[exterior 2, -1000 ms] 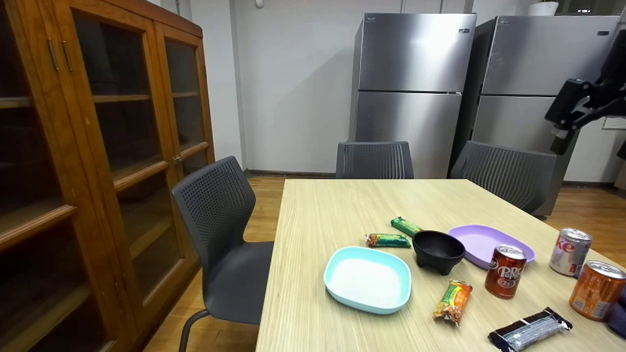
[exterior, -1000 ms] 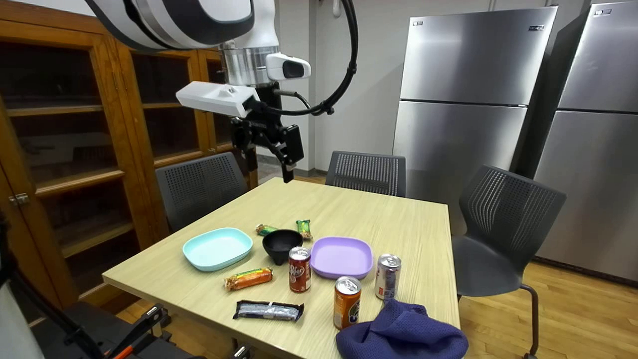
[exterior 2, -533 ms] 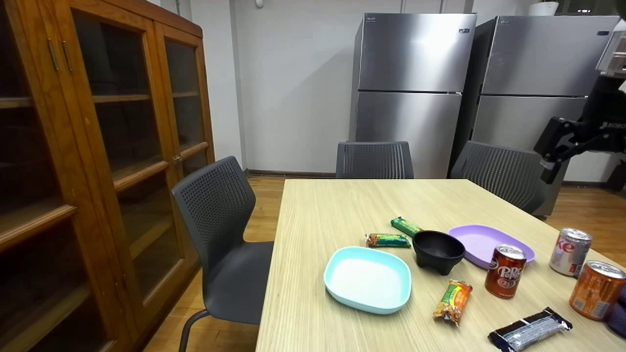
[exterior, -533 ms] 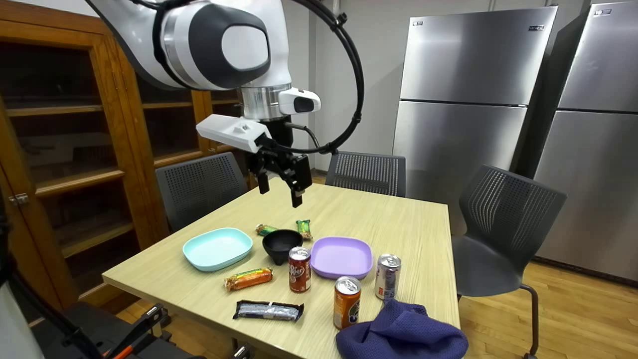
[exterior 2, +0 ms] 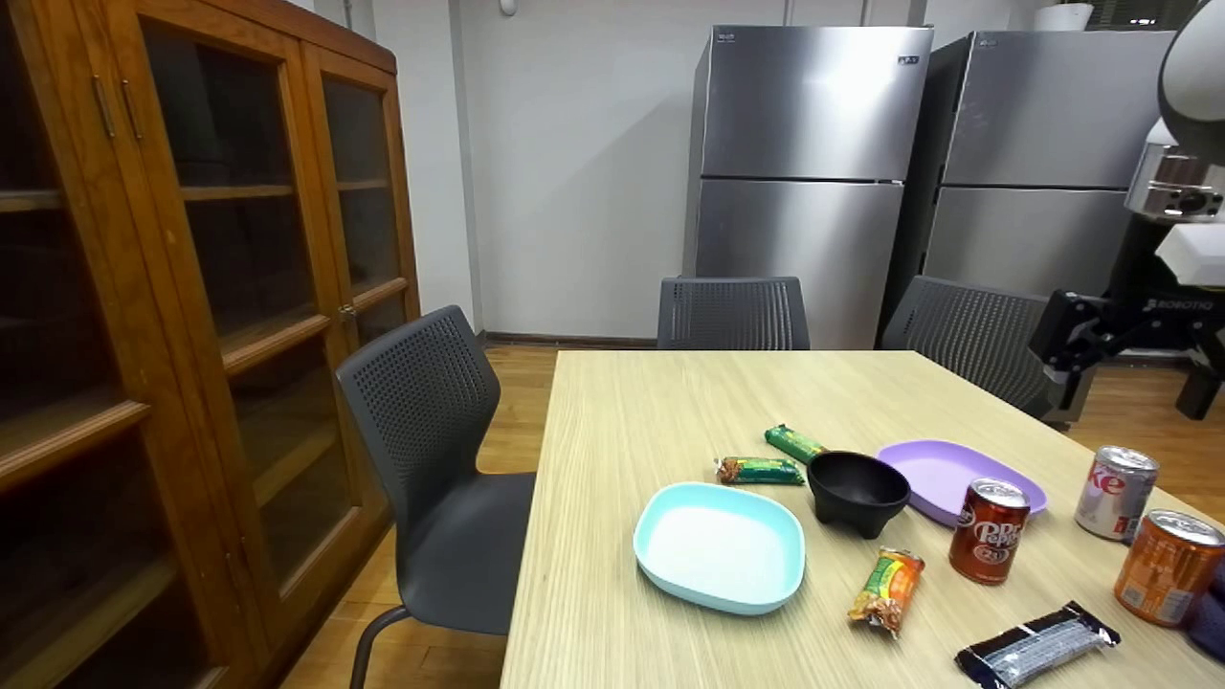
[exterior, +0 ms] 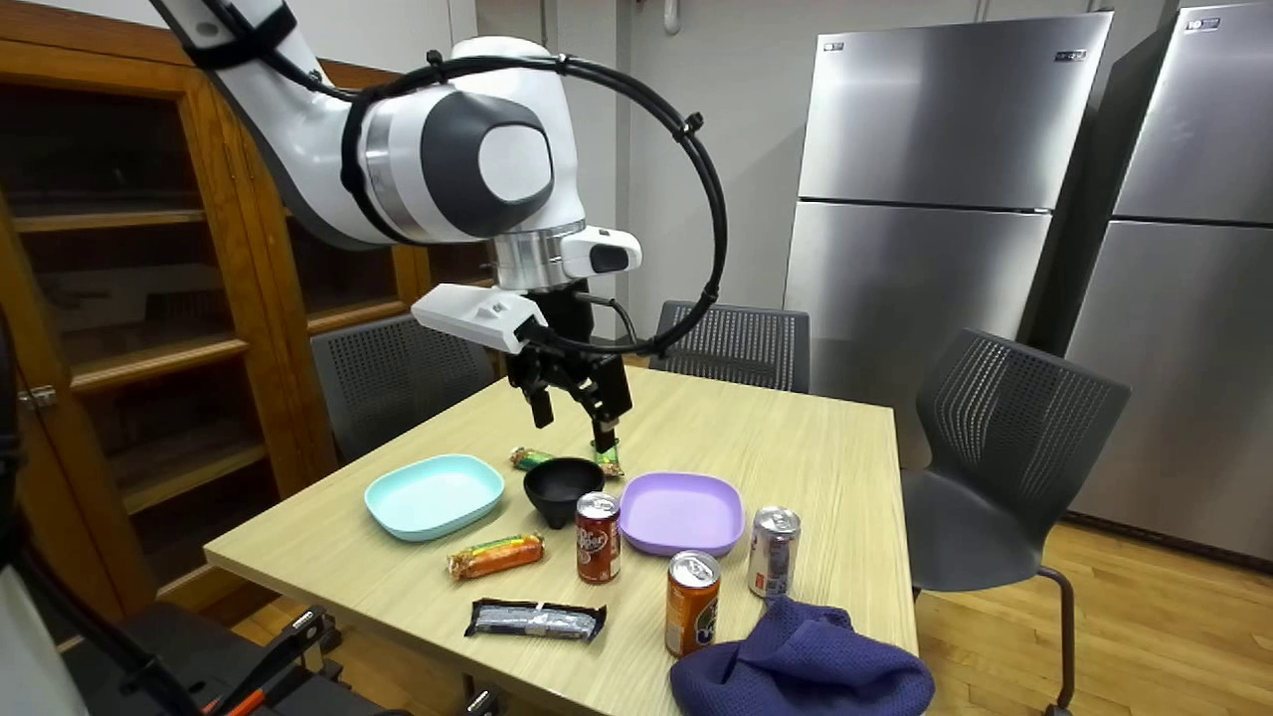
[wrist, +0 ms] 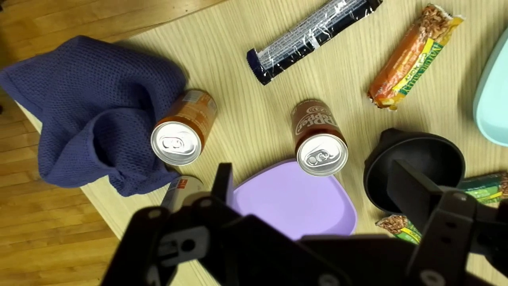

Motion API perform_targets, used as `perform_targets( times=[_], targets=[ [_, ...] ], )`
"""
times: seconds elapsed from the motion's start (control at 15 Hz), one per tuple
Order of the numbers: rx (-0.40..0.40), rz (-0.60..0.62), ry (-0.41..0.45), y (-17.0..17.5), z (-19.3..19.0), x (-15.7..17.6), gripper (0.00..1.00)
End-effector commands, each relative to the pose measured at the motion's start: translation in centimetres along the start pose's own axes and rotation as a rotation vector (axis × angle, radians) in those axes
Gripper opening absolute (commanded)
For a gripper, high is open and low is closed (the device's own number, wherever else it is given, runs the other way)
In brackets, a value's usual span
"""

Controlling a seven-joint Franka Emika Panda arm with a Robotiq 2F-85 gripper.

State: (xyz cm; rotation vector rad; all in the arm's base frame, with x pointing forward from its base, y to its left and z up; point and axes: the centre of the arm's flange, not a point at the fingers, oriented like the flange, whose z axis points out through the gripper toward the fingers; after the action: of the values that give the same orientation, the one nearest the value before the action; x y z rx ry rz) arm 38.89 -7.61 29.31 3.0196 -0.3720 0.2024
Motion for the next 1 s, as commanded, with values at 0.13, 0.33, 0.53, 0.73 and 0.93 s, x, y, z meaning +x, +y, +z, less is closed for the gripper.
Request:
perform_targets(
  times=[0.13, 0.33, 0.53, 0.73, 0.93],
  targets=[
    [-0.003, 0.002, 0.001, 0.0, 0.1, 0.2, 1.0],
    [-0.007, 0.004, -0.006, -0.1, 0.3, 0.3, 1.0],
    [-0.013, 0.013, -0.04, -0.7, 1.9, 0.7, 1.0],
    [-0.028, 0.031, -0.065, -1.2, 3.8, 0.7, 1.0],
    [-0.032, 0.039, -0.093, -1.9, 5.7, 0.9, 1.0]
  ],
)
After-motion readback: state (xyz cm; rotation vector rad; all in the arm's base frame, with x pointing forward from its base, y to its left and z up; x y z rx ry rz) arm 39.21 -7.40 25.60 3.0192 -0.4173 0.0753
